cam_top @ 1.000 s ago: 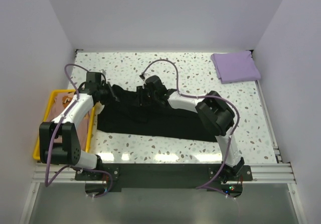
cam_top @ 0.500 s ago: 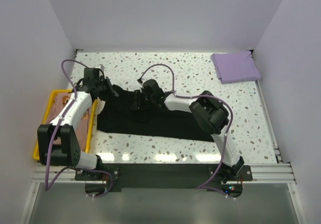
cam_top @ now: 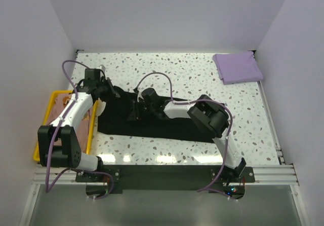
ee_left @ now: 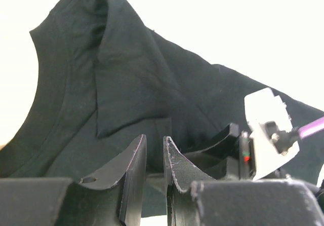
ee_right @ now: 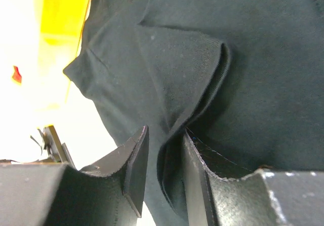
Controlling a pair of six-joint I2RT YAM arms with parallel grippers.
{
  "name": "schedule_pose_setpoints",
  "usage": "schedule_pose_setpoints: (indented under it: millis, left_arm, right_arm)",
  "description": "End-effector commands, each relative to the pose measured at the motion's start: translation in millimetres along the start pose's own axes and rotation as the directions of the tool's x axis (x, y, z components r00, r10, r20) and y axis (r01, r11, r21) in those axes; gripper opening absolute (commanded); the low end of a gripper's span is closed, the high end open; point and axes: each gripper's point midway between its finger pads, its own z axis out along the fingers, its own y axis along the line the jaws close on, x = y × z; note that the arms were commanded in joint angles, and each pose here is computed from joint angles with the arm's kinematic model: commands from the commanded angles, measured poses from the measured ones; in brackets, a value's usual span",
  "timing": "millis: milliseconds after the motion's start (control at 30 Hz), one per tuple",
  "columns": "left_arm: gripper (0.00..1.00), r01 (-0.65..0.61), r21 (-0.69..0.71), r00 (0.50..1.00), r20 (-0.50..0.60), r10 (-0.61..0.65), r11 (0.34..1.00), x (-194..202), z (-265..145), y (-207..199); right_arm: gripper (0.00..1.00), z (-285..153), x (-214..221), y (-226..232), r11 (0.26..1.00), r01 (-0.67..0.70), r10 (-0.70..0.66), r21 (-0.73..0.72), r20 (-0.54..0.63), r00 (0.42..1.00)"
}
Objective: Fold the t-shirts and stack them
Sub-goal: Fold the tshirt
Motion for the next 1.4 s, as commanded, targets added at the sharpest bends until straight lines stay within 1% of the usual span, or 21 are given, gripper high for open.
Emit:
schedule_pose_setpoints:
  millis: [0,167,333,600,833,1067,1167,1233,1267,1300,1333,1367]
  left_arm:
    - [0.25,-0.018,0.034,0.999,0.043,0.017,0.999,-17.0,-8.1,-9.4]
    - [0.25,-0.010,0.035,1.000,0.026,0.009,0.999,-12.4,-1.9,-7.3]
    - [0.25,-0.003,0.032,1.000,0.017,0.003,0.999,-8.1,2.8,-4.6]
    - [0.25,0.005,0.018,1.000,0.011,-0.006,1.000,-7.7,6.6,-1.3]
    - [0.26,0.011,0.015,1.000,0.005,-0.011,1.000,-9.4,9.2,-1.7]
    - [0.27,0.014,0.021,1.000,-0.001,-0.014,1.000,-9.3,8.9,-3.2]
    - [0.27,0.028,0.034,1.000,-0.008,-0.028,0.999,-3.1,10.6,-3.6]
    - [0.26,0.062,0.047,0.998,-0.031,-0.061,0.997,9.7,12.8,-2.7]
    - [0.26,0.068,0.060,0.997,-0.028,-0.067,0.996,12.2,14.1,-4.2]
    - [0.25,0.094,0.050,0.995,-0.049,-0.092,0.994,23.9,17.1,-0.5]
    - [0.24,0.095,0.051,0.994,-0.052,-0.092,0.994,29.5,17.6,-2.7]
    - [0.23,0.098,0.051,0.994,-0.051,-0.095,0.994,33.1,18.5,-3.5]
  right_arm:
    - [0.35,-12.7,-5.1,42.3,0.990,0.087,-0.083,-0.111,0.042,0.996]
    - [0.36,-16.6,3.8,50.9,0.983,0.117,-0.111,-0.141,0.050,0.993]
    - [0.37,-20.7,2.1,59.9,0.977,0.140,-0.130,-0.164,0.068,0.989]
    - [0.43,-25.8,6.3,82.5,0.953,0.210,-0.196,-0.220,0.085,0.977]
    - [0.44,-22.5,18.4,93.3,0.932,0.239,-0.230,-0.272,0.063,0.971]
    - [0.44,-19.3,29.6,88.7,0.934,0.248,-0.247,-0.257,0.037,0.968]
    - [0.44,-28.1,21.0,89.4,0.939,0.265,-0.257,-0.220,0.064,0.964]
    - [0.44,-36.9,12.9,90.7,0.937,0.298,-0.287,-0.182,0.084,0.954]
    - [0.43,-46.7,0.1,81.6,0.952,0.296,-0.287,-0.083,0.104,0.952]
    - [0.43,-54.4,-6.9,77.2,0.954,0.298,-0.293,-0.036,0.109,0.950]
    - [0.43,-62.5,-4.4,61.8,0.954,0.298,-0.300,0.028,0.079,0.951]
    - [0.43,-81.5,-23.8,56.8,0.956,0.283,-0.291,0.077,0.123,0.949]
